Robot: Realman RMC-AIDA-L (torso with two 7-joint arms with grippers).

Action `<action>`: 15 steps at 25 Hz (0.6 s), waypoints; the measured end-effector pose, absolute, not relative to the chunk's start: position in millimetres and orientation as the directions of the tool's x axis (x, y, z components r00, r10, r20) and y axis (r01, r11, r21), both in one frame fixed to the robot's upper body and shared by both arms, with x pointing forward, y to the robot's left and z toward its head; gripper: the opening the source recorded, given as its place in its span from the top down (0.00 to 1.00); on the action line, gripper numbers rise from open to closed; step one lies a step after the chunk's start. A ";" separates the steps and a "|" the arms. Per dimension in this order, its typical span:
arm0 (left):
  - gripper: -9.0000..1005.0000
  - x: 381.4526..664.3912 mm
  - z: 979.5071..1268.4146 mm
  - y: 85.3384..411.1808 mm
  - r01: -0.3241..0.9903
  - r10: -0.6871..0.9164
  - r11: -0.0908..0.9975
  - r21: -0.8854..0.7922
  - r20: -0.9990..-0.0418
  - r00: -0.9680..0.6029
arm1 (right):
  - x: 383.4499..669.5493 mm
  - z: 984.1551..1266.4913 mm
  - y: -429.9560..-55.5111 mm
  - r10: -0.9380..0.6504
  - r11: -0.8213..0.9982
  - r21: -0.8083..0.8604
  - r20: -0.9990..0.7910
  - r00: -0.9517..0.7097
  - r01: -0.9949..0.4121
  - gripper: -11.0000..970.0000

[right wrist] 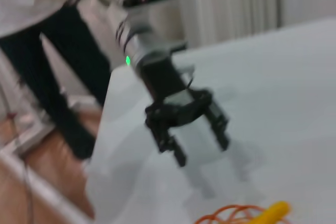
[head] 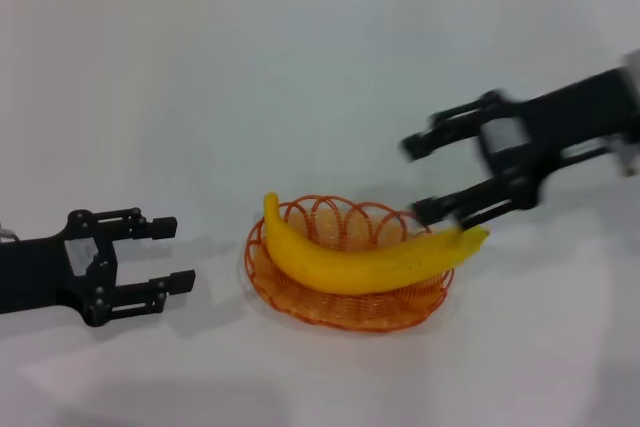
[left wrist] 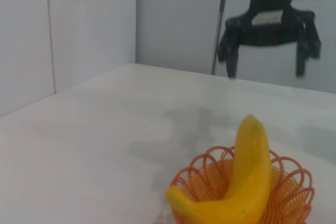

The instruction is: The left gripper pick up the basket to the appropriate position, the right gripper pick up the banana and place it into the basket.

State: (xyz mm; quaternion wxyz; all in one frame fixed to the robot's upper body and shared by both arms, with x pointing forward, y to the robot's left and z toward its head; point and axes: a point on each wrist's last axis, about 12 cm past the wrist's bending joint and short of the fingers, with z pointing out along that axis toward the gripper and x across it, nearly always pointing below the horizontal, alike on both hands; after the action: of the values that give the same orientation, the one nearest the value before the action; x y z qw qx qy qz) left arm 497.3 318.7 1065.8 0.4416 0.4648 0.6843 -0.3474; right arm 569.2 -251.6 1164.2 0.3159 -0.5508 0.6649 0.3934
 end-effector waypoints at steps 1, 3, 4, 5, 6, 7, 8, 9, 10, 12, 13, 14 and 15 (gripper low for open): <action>0.32 497.1 1065.8 318.8 0.943 0.329 0.327 -0.065 -0.927 -0.178 | 566.6 1163.9 -262.1 -0.469 0.099 0.163 -0.862 -0.191 -0.982 0.18; 0.32 497.1 1065.8 319.0 0.942 0.328 0.329 -0.064 -0.928 -0.178 | 559.9 1160.8 -286.2 -0.451 0.146 0.137 -0.872 -0.189 -0.980 0.18; 0.32 497.1 1065.8 319.0 0.942 0.328 0.329 -0.064 -0.928 -0.177 | 556.0 1156.9 -297.0 -0.453 0.171 0.123 -0.871 -0.189 -0.978 0.18; 0.32 497.1 1065.9 319.1 0.942 0.328 0.329 -0.063 -0.928 -0.176 | 552.4 1153.1 -305.8 -0.457 0.190 0.111 -0.870 -0.187 -0.976 0.18; 0.32 497.1 1065.9 319.1 0.942 0.328 0.329 -0.061 -0.928 -0.175 | 548.0 1148.2 -314.9 -0.463 0.208 0.094 -0.867 -0.182 -0.974 0.18; 0.32 497.2 1065.9 319.1 0.943 0.329 0.328 -0.060 -0.928 -0.174 | 542.9 1142.9 -323.1 -0.475 0.219 0.075 -0.863 -0.174 -0.973 0.18; 0.32 497.1 1065.8 319.1 0.943 0.329 0.328 -0.059 -0.928 -0.173 | 537.2 1137.4 -330.6 -0.486 0.229 0.058 -0.858 -0.166 -0.972 0.18; 0.32 497.1 1065.8 319.1 0.943 0.329 0.328 -0.059 -0.928 -0.173 | 531.0 1132.0 -336.6 -0.492 0.234 0.039 -0.857 -0.153 -0.971 0.18; 0.32 496.9 1065.7 319.2 0.943 0.329 0.328 -0.059 -0.928 -0.173 | 526.3 1128.0 -341.0 -0.497 0.235 0.021 -0.856 -0.139 -0.972 0.18; 0.32 496.6 1065.5 319.5 0.942 0.329 0.330 -0.060 -0.928 -0.174 | 516.0 1119.0 -348.3 -0.500 0.231 -0.016 -0.859 -0.105 -0.973 0.18; 0.32 496.3 1065.4 319.7 0.942 0.329 0.330 -0.060 -0.928 -0.174 | 512.1 1115.0 -350.7 -0.501 0.229 -0.028 -0.860 -0.093 -0.973 0.18; 0.32 496.1 1065.2 319.9 0.942 0.328 0.331 -0.061 -0.928 -0.175 | 507.9 1109.9 -352.5 -0.502 0.227 -0.035 -0.861 -0.086 -0.973 0.18; 0.32 495.9 1065.2 320.0 0.942 0.328 0.331 -0.061 -0.928 -0.175 | 504.7 1105.1 -354.1 -0.506 0.226 -0.039 -0.859 -0.083 -0.973 0.18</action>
State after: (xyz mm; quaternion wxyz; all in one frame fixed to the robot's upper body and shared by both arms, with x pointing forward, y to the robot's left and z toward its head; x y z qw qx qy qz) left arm 495.9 320.0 1065.2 0.4441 0.4638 0.6845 -0.3453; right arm 504.7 -354.1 1105.1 0.3974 -0.5482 0.6744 0.2943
